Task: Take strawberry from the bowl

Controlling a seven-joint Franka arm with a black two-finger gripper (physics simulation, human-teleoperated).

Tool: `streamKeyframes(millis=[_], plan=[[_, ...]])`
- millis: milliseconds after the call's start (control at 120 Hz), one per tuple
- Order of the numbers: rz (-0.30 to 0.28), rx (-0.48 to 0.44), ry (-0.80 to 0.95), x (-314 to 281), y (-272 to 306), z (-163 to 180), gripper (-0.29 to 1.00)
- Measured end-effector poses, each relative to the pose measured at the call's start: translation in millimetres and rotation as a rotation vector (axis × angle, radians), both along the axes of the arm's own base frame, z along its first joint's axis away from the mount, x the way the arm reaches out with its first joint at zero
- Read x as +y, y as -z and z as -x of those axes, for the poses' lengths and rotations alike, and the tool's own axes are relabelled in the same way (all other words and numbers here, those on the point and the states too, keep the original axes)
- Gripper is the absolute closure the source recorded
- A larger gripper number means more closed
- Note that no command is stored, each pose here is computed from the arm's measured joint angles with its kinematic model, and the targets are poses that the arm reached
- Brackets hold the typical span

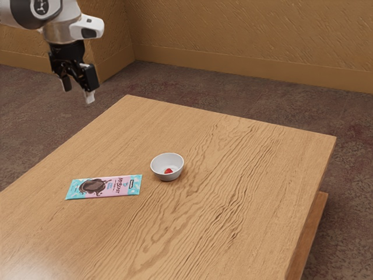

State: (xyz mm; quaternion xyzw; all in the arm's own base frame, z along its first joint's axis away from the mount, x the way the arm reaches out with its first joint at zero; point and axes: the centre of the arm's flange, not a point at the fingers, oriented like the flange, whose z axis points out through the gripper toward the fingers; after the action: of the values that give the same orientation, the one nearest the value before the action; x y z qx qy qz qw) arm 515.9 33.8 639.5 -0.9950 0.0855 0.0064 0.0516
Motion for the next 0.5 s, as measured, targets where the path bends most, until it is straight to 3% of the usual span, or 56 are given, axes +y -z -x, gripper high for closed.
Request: streamKeyframes(millis=[275,500], plan=[[-0.003,0.047,-0.003,-16,25,-12,0.00],[0.011,0.184,0.078,-64,133,-78,0.03]])
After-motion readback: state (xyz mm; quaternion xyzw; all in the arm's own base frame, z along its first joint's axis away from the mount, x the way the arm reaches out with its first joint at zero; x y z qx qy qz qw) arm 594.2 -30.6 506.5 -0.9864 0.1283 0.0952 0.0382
